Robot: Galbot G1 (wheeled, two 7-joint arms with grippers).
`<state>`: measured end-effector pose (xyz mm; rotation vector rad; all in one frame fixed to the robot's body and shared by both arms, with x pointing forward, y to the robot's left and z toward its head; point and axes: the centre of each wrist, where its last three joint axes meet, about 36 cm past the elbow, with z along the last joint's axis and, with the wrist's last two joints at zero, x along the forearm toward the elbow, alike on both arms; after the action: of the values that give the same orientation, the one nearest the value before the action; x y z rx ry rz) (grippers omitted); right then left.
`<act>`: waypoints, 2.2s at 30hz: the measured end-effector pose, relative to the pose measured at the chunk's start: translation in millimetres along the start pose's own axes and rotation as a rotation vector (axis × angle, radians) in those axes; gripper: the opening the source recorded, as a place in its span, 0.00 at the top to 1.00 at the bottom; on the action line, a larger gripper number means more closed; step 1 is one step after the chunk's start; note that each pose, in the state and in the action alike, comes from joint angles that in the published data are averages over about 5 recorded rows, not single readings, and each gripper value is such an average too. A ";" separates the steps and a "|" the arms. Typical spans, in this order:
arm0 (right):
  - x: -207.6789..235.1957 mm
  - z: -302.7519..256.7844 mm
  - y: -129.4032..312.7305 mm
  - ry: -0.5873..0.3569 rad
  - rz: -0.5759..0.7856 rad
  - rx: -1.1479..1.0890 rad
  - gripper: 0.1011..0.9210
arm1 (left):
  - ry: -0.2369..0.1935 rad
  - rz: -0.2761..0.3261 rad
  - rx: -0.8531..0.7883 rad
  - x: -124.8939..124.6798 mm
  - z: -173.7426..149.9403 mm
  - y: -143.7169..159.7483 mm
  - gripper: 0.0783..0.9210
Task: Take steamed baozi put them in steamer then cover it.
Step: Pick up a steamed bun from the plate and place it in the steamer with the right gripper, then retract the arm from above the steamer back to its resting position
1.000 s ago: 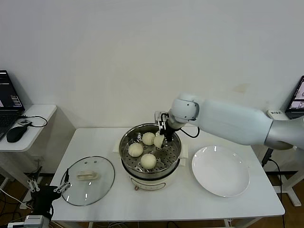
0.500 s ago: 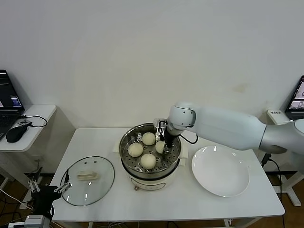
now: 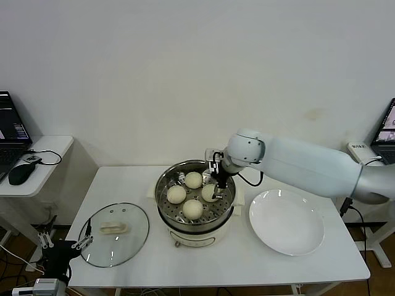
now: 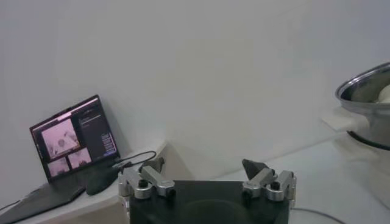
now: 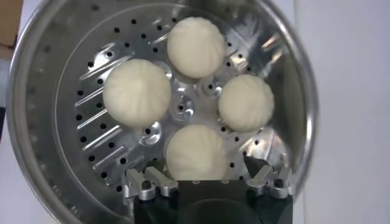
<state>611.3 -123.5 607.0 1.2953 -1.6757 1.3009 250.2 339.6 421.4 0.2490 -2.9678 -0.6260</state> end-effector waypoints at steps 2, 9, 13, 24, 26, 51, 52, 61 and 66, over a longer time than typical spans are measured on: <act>6.3 5.3 5.2 -0.038 0.035 -0.019 0.12 | -0.001 -0.001 0.002 -0.8 1.0 -0.4 0.12; 12.6 43.3 37.4 -0.236 0.209 -0.121 0.12 | -0.004 0.000 0.010 -4.0 3.3 -2.4 0.12; 3.0 69.4 63.2 -0.386 0.323 -0.198 0.12 | -0.005 0.007 0.016 -5.1 5.8 -3.7 0.12; -47.2 143.4 143.4 -0.774 0.683 -0.441 0.12 | -0.017 0.010 0.037 -8.3 15.3 -15.2 0.12; -55.5 157.9 161.8 -0.821 0.741 -0.506 0.12 | -0.019 0.010 0.034 -8.4 18.4 -18.1 0.12; -70.8 281.8 368.6 -0.657 1.197 -1.015 0.12 | -0.150 0.092 -0.878 -10.5 101.6 0.8 0.12; -71.3 284.1 372.0 -0.649 1.206 -1.020 0.12 | -0.155 0.105 -0.912 -12.4 104.2 1.2 0.12; -77.6 296.7 395.4 -0.595 1.272 -1.071 0.12 | -0.178 0.210 -1.112 -38.1 126.7 0.0 0.12; -80.0 297.1 404.8 -0.578 1.282 -1.082 0.12 | -0.184 0.242 -1.163 -55.3 134.4 -4.3 0.12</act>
<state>274.6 -372.0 318.1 -0.2299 -3.1307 0.2112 287.7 398.3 293.8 -0.2722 -2.1800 -2.1775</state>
